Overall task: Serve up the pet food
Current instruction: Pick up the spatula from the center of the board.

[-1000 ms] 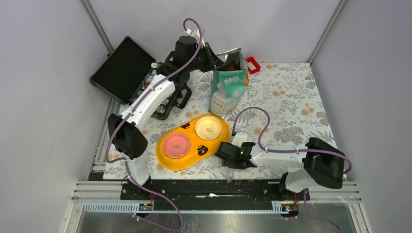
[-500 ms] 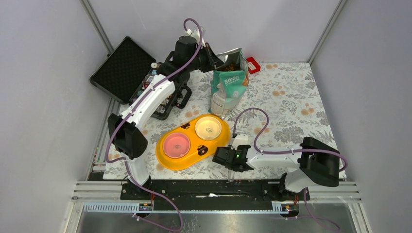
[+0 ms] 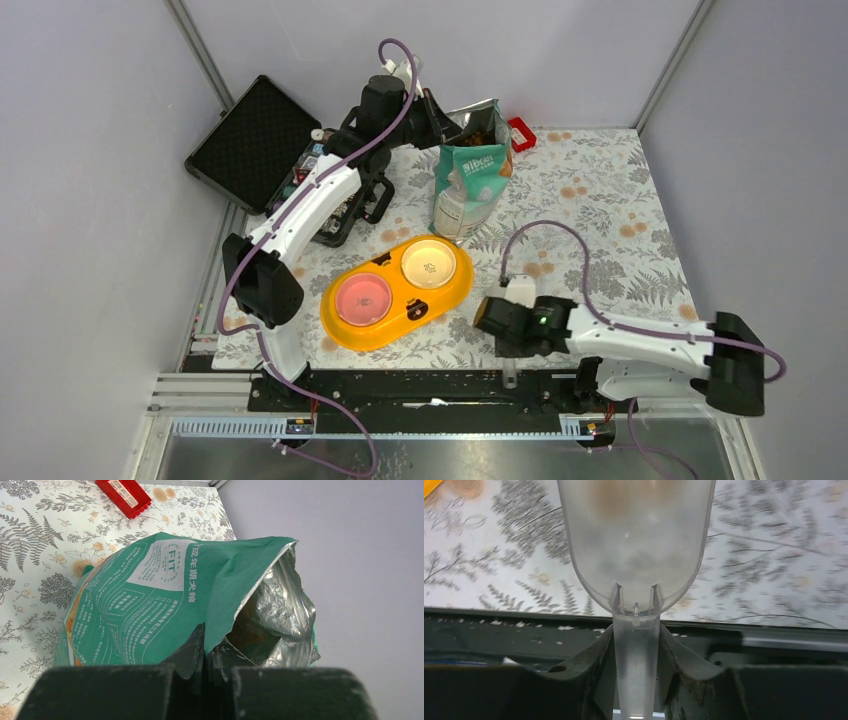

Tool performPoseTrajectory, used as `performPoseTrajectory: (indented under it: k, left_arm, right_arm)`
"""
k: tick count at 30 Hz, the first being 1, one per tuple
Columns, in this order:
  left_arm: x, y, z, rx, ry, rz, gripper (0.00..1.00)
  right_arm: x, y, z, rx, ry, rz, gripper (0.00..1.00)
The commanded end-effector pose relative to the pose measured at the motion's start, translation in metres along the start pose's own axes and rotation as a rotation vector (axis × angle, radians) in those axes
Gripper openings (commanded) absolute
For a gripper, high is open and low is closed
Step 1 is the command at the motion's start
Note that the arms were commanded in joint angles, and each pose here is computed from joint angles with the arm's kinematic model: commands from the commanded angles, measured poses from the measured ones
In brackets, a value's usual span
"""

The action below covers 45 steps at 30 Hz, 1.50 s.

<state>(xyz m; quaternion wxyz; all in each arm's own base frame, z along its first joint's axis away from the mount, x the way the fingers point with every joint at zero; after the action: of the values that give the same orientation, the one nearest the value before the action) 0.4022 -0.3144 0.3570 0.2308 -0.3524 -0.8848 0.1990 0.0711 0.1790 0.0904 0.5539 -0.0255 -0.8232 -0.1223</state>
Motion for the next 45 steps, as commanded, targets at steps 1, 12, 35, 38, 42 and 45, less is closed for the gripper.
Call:
performPoseTrajectory:
  k: [1, 12, 35, 38, 42, 45]
  left_arm:
    - [0.041, -0.053, -0.039, -0.046, -0.126, 0.162, 0.0]
    - [0.046, -0.057, -0.041, -0.05, -0.133, 0.174, 0.0]
    - [0.062, -0.06, -0.039, -0.085, -0.117, 0.164, 0.0]
    - [0.062, -0.06, -0.038, -0.08, -0.114, 0.166, 0.0]
    - [0.063, -0.06, -0.038, -0.079, -0.115, 0.165, 0.0]
    - [0.062, -0.06, -0.037, -0.076, -0.112, 0.166, 0.0]
  right_arm:
    - [0.013, -0.051, -0.018, 0.087, 0.077, 0.101, 0.0]
    - [-0.049, -0.037, -0.122, 0.021, 0.015, 0.224, 0.0]
    - [-0.107, -0.027, -0.121, -0.179, -0.115, 0.127, 0.71]
    - [-0.11, -0.027, -0.121, -0.211, -0.189, 0.044, 0.73]
    - [-0.115, -0.033, -0.118, -0.281, -0.267, 0.005, 0.74]
    - [-0.118, -0.029, -0.116, -0.356, -0.307, -0.057, 0.74]
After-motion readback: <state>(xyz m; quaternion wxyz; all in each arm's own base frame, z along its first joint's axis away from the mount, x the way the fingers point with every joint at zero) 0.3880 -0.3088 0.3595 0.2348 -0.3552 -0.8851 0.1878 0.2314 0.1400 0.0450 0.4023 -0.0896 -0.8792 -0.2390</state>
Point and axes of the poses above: each gripper's point midway between its finger pads, its own x axis back along the fingers, its own y axis along the line the jaws close on, z = x × y, the point moved 4 cm from there along x, back along the fingers, and after that the axes turned 13 degrees about -x, right-handed, at the moved point
